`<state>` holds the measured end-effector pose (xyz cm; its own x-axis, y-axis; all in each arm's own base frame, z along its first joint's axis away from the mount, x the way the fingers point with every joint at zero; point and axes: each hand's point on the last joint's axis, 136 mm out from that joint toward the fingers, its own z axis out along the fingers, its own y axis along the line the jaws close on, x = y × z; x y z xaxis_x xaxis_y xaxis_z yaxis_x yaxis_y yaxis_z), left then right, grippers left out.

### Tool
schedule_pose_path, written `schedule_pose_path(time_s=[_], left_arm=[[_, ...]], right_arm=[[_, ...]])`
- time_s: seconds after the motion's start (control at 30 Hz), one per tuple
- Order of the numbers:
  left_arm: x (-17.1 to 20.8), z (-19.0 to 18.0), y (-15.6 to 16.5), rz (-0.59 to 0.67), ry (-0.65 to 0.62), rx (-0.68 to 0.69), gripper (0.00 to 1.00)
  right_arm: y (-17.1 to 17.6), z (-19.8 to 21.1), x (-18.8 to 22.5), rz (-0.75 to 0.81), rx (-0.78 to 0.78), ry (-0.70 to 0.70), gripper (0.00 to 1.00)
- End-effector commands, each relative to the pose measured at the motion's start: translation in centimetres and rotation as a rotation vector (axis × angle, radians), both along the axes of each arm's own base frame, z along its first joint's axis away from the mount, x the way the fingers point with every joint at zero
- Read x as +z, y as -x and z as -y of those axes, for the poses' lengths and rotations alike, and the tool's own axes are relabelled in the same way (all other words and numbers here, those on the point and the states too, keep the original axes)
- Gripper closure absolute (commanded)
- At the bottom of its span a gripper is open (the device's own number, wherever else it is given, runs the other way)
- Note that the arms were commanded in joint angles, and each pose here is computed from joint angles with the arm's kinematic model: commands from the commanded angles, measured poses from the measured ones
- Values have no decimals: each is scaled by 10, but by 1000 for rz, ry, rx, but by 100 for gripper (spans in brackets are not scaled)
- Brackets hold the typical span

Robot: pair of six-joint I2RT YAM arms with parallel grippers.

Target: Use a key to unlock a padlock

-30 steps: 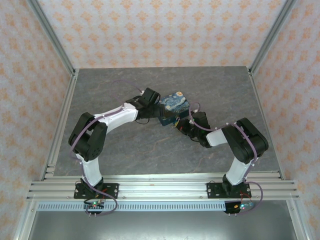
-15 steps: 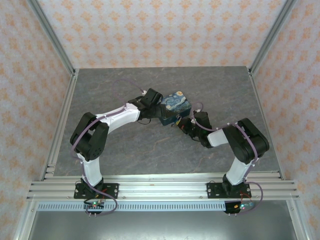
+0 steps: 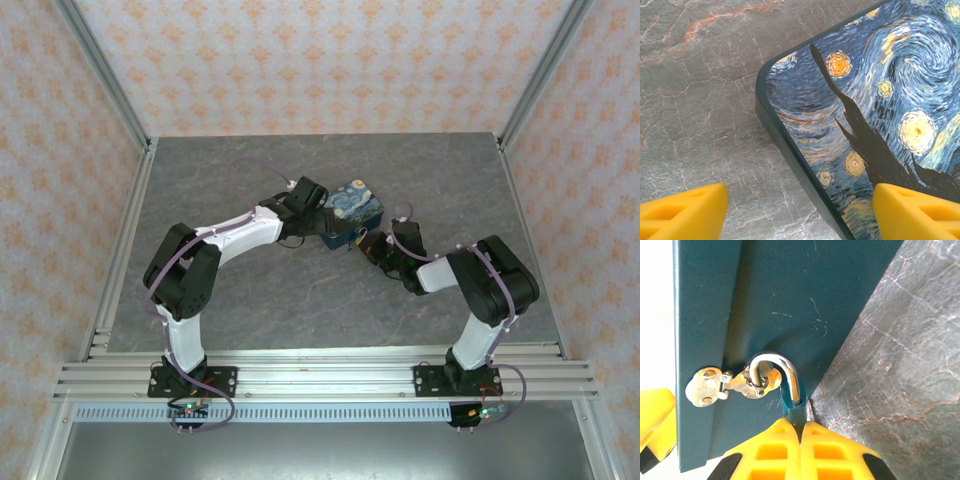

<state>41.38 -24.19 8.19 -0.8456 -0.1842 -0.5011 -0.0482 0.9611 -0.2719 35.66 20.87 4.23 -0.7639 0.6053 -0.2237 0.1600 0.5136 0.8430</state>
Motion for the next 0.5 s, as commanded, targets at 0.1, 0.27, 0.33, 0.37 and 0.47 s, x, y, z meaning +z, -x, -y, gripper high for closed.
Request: schedule_pose_path(time_s=[0.1,0.27,0.33,0.37,0.47], left_arm=[[-45,-24,23,-127,-153,0,24],[-46,-25,23,-131,-159,-1,24],[-47,-26,24,-135,-164,1,25],[-48,-26,24,-136,-164,-1,25],[-49,-26,24,-139,-165,0,25]], right_arm=[[-23,3,20,65,-76,-67,100],[-26,8,19,62,-88,-62,100],[-27,12,19,63,-93,-58,100],[-28,14,20,63,-97,-55,100],[-31,19,21,63,-101,-49,100]])
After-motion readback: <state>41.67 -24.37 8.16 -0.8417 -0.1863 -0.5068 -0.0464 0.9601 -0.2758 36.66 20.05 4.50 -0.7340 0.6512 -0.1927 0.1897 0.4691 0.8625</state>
